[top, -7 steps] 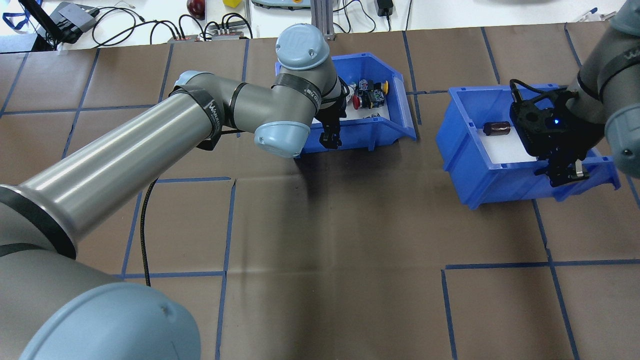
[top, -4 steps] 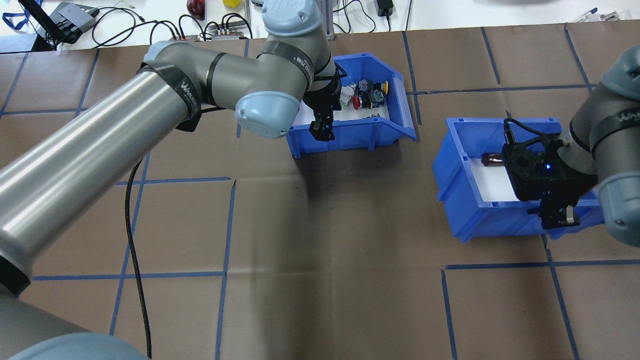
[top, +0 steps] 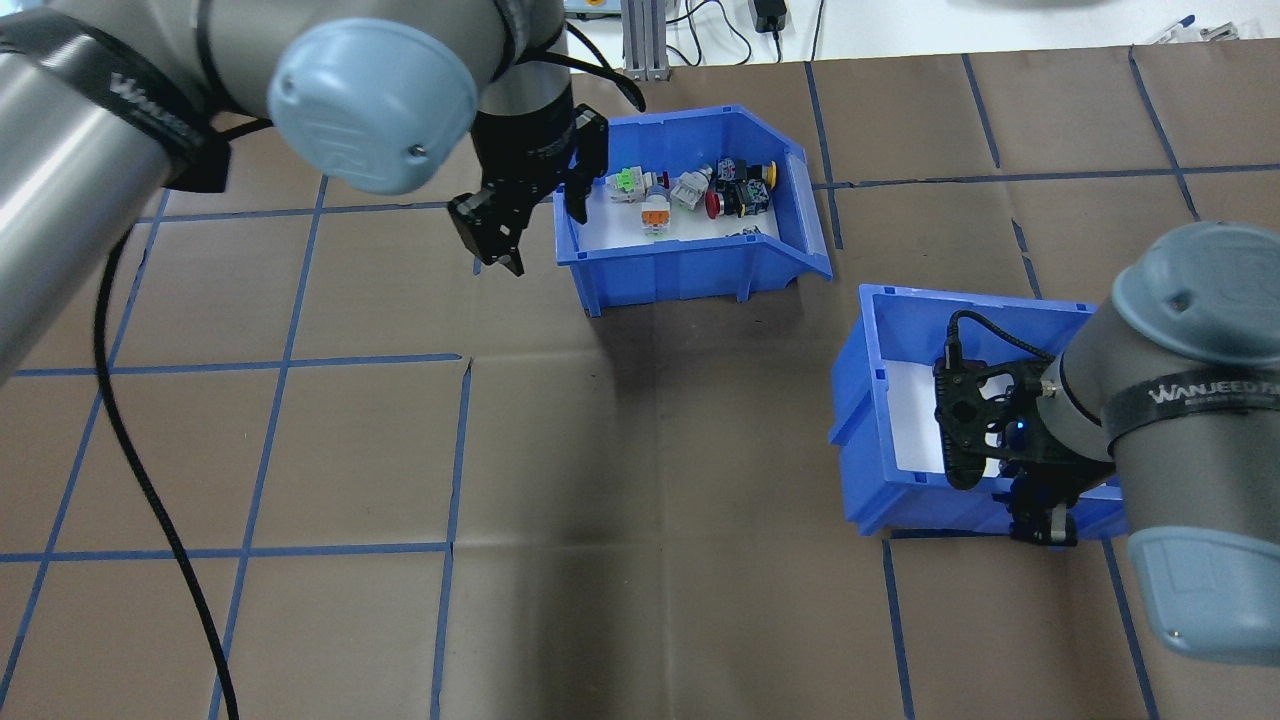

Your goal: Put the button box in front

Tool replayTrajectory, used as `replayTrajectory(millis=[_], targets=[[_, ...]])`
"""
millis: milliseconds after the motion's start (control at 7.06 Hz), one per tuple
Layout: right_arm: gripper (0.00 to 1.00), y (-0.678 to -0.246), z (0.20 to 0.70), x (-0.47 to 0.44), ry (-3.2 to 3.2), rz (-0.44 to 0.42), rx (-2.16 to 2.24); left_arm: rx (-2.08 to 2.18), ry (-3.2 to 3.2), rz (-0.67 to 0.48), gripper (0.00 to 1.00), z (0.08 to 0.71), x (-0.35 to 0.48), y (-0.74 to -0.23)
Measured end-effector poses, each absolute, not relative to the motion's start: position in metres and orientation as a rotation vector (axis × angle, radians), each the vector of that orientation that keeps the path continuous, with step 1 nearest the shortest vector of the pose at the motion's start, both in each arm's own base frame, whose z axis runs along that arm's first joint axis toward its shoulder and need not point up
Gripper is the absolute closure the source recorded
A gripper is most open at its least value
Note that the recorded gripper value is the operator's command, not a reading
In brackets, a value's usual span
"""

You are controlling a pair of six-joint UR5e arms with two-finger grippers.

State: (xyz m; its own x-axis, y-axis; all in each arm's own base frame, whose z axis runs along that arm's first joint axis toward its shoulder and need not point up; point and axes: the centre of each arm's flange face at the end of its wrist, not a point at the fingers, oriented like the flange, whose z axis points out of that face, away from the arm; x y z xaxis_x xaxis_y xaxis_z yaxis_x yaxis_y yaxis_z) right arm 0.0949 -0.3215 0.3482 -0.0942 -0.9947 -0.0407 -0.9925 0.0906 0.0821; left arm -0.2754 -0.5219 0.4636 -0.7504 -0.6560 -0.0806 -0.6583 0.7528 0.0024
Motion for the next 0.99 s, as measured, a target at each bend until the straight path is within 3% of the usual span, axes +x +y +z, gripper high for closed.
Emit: replayTrajectory(millis=[566, 991], targets=[[0.93, -0.302, 0.326, 0.209, -2.263, -0.082, 2.052, -0.170, 3.083, 0.041, 0.01, 0.548, -0.164, -0.476], [0.93, -0.283, 0.292, 0.301, -2.131, -0.103, 2.074, -0.041, 3.103, 0.038, 0.01, 0.565, -0.134, -0.448]])
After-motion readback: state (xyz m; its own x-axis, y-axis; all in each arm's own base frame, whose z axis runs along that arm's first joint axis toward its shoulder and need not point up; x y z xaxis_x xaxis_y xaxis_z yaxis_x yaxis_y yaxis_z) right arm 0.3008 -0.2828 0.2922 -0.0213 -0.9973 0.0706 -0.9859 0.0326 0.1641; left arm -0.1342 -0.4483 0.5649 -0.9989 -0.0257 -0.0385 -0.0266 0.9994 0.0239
